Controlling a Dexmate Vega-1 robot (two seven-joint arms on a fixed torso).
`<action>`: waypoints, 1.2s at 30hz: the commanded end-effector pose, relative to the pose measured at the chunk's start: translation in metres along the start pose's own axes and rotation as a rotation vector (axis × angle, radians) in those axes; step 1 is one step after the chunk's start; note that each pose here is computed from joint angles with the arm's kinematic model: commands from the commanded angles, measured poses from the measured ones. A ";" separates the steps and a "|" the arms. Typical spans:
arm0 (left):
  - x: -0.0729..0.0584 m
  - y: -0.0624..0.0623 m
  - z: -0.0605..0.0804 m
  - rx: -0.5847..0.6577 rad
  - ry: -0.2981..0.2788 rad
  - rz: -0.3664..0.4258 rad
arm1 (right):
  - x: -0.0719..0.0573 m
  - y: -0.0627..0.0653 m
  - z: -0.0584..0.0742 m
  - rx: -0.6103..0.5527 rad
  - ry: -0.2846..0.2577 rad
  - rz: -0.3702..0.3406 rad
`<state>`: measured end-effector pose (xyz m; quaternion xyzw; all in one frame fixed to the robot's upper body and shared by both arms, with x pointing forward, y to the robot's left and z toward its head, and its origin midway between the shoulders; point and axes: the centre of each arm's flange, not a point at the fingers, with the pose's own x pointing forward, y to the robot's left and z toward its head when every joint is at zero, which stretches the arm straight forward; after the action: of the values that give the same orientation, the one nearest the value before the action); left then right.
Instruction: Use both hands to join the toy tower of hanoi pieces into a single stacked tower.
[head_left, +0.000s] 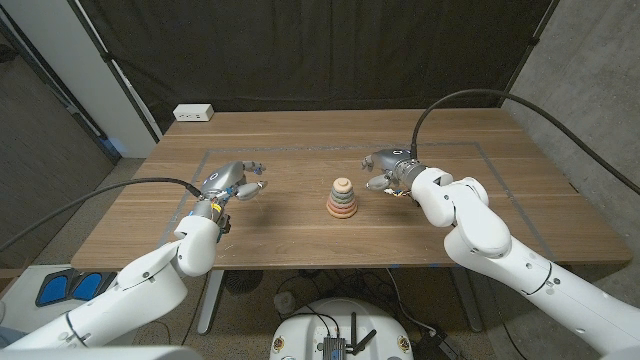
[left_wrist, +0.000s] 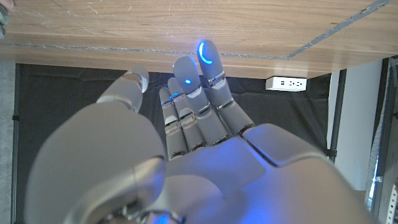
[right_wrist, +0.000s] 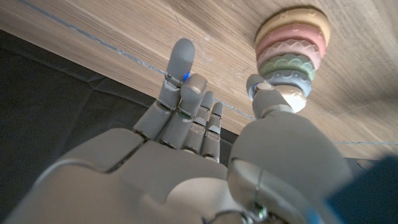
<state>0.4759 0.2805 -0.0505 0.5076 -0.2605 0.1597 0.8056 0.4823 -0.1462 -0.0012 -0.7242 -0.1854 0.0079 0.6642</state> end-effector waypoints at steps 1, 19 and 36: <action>0.008 0.002 0.008 0.019 0.033 0.032 | -0.018 0.012 -0.033 0.134 0.115 -0.111; 0.025 0.000 0.005 -0.013 0.031 0.033 | -0.007 0.039 -0.069 0.147 0.225 -0.243; 0.042 -0.012 0.003 -0.031 0.074 0.038 | 0.011 0.061 -0.101 0.112 0.248 -0.287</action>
<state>0.5033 0.2753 -0.0354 0.4885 -0.2486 0.1835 0.8160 0.5191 -0.2274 -0.0372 -0.6462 -0.2003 -0.1481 0.7213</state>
